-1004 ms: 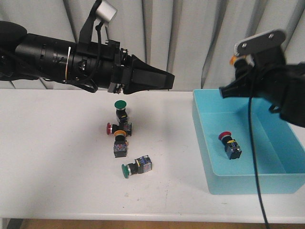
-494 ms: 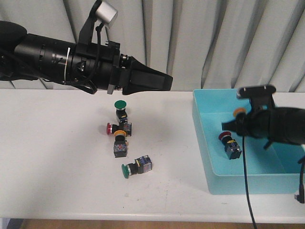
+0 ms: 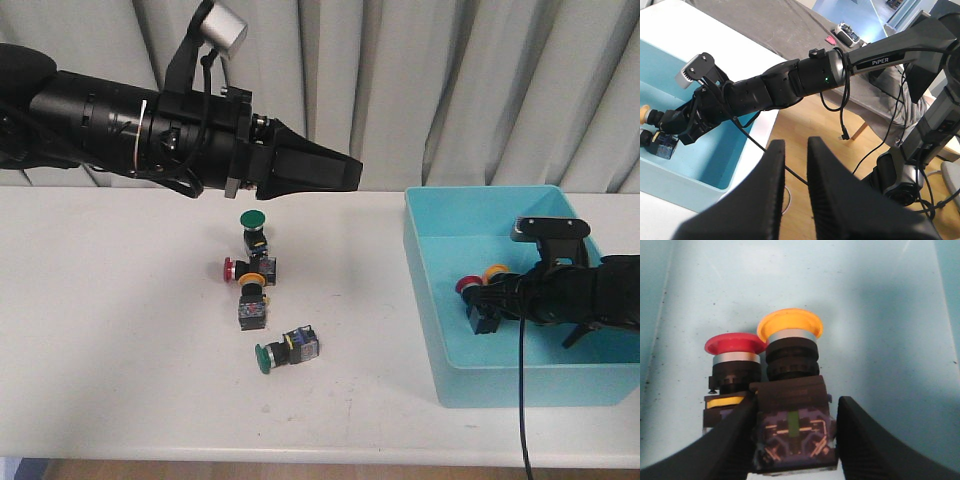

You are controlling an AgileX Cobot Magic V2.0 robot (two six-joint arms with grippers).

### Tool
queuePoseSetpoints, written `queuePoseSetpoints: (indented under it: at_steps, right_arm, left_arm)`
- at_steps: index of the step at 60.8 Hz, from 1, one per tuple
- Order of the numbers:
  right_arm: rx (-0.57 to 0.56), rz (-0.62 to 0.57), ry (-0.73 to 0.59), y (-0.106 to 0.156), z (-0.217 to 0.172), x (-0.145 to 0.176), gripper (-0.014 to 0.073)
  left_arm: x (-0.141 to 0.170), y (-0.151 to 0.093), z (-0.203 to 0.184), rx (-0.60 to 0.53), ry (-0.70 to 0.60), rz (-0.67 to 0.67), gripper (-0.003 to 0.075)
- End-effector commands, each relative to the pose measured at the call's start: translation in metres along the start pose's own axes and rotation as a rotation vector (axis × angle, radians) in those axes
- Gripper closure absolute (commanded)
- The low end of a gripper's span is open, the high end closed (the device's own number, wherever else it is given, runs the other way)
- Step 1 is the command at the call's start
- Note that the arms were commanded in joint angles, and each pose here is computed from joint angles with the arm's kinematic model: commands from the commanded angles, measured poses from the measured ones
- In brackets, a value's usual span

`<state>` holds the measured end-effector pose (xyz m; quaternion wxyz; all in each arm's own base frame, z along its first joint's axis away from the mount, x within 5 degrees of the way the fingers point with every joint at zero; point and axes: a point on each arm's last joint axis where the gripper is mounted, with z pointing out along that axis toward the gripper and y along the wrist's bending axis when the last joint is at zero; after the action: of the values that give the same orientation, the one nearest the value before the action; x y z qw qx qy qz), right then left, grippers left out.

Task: Pick red and yellow buttons and place in box

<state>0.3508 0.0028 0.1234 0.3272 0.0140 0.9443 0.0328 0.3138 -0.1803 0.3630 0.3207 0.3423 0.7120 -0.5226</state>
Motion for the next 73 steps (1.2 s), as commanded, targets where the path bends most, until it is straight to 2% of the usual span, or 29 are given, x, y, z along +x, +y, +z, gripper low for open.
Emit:
queuePoseSetpoints:
  at_steps: [1, 12, 20, 28, 33, 40, 45, 51, 55, 63, 73]
  right_arm:
    - [-0.025, 0.020, -0.081, 0.002, -0.016, -0.019, 0.0171]
    - [-0.027, 0.019, -0.119, 0.003, -0.023, -0.029, 0.0012]
    - [-0.075, 0.008, -0.215, 0.009, -0.046, -0.049, 0.0004]
    - [-0.244, -0.017, -0.371, 0.028, -0.094, -0.071, 0.0036]
    - [-0.391, -0.052, -0.473, 0.042, -0.131, -0.080, 0.0083]
    - [-0.551, -0.144, -0.619, 0.059, -0.191, -0.085, 0.0209]
    - [-0.580, -0.234, -0.719, 0.064, -0.235, -0.082, 0.0366]
    - [-0.545, -0.354, -0.824, 0.067, -0.280, -0.073, 0.0607]
    - [-0.516, -0.417, -0.889, 0.068, -0.308, -0.064, 0.0608]
    - [-0.468, -0.441, -0.943, 0.067, -0.347, -0.044, 0.0601]
    - [-0.353, -0.412, -0.923, 0.057, -0.346, -0.003, 0.0601]
  left_arm:
    - [-0.011, -0.019, -0.009, 0.001, -0.023, 0.062, 0.0616]
    - [-0.011, -0.019, -0.009, 0.004, -0.021, 0.062, 0.0616]
    - [-0.011, -0.019, -0.009, 0.005, -0.021, 0.063, 0.0616]
    - [-0.012, -0.015, -0.015, -0.013, -0.031, 0.058, 0.0616]
    - [-0.013, -0.009, -0.023, -0.034, -0.044, 0.051, 0.0616]
    - [-0.014, 0.002, -0.044, -0.067, -0.064, 0.034, 0.0616]
    - [-0.014, 0.009, -0.059, -0.085, -0.075, 0.023, 0.0616]
    - [-0.014, 0.016, -0.076, -0.106, -0.088, 0.010, 0.0621]
    - [-0.014, 0.020, -0.084, -0.127, -0.101, 0.004, 0.0643]
    - [-0.015, 0.026, -0.096, -0.175, -0.131, -0.004, 0.0729]
    - [-0.019, 0.027, -0.100, -0.240, -0.171, 0.006, 0.0728]
